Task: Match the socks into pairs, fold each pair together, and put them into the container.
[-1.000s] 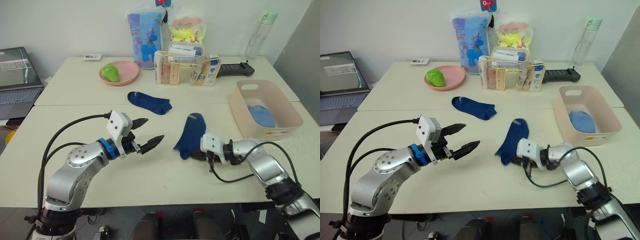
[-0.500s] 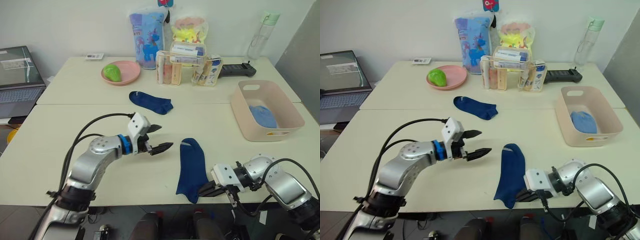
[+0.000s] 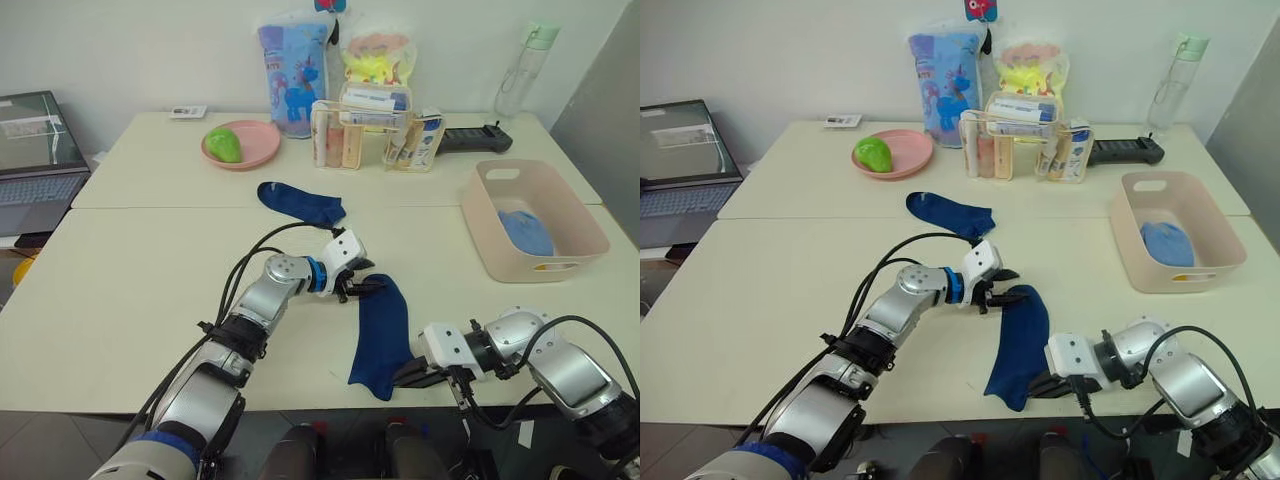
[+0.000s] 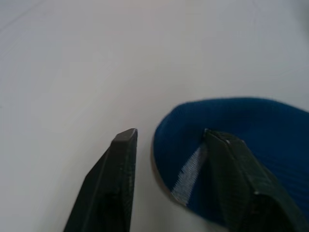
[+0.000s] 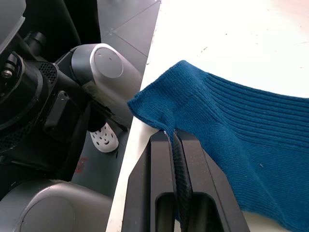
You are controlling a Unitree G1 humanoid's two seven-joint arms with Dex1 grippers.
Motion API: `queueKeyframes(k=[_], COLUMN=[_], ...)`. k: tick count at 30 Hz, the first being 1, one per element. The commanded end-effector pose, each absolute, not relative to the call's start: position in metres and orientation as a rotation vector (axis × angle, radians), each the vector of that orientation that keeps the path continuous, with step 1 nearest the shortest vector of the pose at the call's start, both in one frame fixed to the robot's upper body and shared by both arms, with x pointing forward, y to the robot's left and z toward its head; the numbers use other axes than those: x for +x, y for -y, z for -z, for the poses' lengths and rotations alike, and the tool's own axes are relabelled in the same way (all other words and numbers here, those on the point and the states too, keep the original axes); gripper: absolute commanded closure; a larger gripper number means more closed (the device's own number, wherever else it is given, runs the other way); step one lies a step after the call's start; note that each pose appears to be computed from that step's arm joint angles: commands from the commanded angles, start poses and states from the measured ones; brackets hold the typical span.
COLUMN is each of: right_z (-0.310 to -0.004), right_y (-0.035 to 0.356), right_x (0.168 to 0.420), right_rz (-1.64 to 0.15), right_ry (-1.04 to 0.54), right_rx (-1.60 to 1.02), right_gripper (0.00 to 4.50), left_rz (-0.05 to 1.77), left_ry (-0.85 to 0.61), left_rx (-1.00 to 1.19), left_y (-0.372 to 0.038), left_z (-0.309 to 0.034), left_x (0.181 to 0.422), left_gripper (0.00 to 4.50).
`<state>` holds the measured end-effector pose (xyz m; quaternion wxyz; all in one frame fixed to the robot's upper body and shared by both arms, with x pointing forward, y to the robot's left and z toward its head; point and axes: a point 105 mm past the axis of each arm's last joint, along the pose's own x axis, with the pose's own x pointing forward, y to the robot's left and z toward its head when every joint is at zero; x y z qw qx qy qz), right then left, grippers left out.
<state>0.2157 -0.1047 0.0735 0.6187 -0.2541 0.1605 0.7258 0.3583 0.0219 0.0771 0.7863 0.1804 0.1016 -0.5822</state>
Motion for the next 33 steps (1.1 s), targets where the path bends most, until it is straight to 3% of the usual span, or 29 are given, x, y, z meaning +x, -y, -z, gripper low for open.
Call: queueKeyframes(k=[1,4,12,20,26,32,33], right_z=[-0.086,-0.086,-0.094,-0.105,-0.107,-0.11,-0.11], right_y=[0.105,0.105,0.106,0.117,0.114,0.113,0.113], right_x=[0.216,0.217,0.236,0.277,0.284,0.287,0.288], right_rz=[-1.665,-1.662,-1.606,-1.485,-1.505,-1.506,-1.504], right_ry=[-0.32,-0.319,-0.256,-0.206,-0.187,-0.177,-0.183], right_rx=[-0.608,-0.61,-0.635,-0.731,-0.718,-0.704,-0.697], right_gripper=[4.5,4.5,4.5,4.5,4.5,4.5,4.25], left_rz=[1.291,1.285,1.115,0.86,0.745,0.697,0.694], left_ry=[-0.226,-0.221,-0.154,-0.175,-0.207,-0.193,-0.191], left_rx=[0.418,0.416,0.342,0.188,0.071,0.078,0.085], left_y=[-0.021,-0.024,-0.055,-0.128,-0.133,-0.131,-0.131], left_z=[-0.076,-0.076,-0.096,-0.106,-0.099,-0.099,-0.099], left_x=[0.356,0.356,0.369,0.338,0.31,0.312,0.313], left_gripper=[3.58,4.47,4.47,4.47,4.47,4.47,4.49])
